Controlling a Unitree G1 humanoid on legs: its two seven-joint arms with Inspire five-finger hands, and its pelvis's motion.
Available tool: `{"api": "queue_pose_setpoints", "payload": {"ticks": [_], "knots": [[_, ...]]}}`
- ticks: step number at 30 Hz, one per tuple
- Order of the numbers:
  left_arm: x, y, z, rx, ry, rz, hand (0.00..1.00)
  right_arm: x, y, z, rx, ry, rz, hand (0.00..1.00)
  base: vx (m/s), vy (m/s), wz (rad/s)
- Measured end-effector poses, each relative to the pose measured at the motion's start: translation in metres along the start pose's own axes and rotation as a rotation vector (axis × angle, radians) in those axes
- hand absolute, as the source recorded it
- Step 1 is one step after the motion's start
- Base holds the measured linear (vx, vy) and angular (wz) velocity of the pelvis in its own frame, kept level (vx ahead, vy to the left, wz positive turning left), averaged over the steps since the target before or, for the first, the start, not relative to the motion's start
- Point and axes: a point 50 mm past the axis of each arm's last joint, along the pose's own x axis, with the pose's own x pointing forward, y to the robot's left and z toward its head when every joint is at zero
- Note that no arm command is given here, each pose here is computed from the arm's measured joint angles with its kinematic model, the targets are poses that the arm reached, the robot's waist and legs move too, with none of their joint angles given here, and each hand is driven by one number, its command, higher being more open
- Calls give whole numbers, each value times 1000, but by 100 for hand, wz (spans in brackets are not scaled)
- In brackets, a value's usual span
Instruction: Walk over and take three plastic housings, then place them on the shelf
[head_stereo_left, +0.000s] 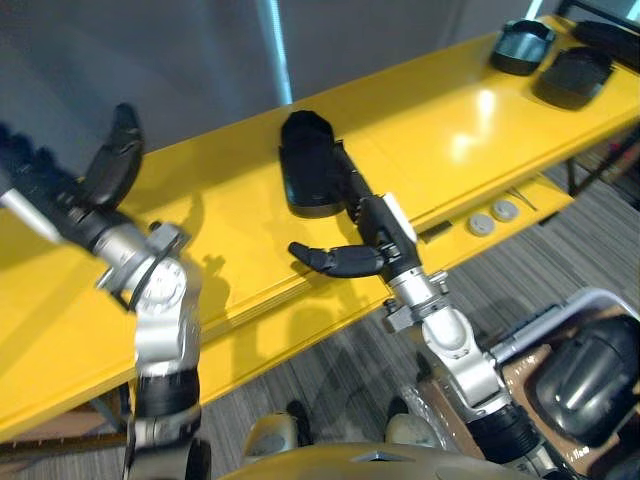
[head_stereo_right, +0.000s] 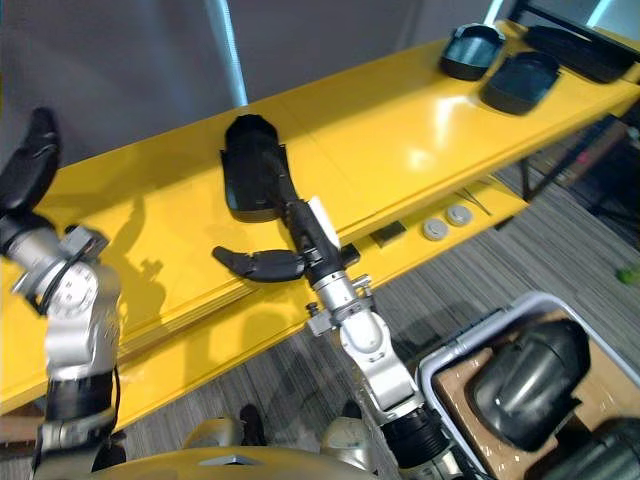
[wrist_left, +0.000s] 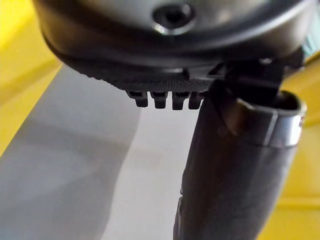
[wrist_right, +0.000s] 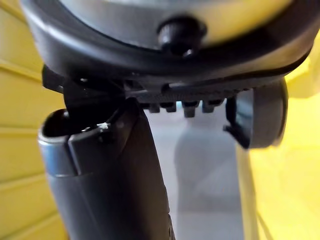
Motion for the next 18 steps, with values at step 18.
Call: {"api": "queue_pose_setpoints", "payload": {"ticks": [18], "knots": [[-63,21,-16,-137,298,-613,100,14,41,-46,127,218,-60,100,-10,17,16]]}}
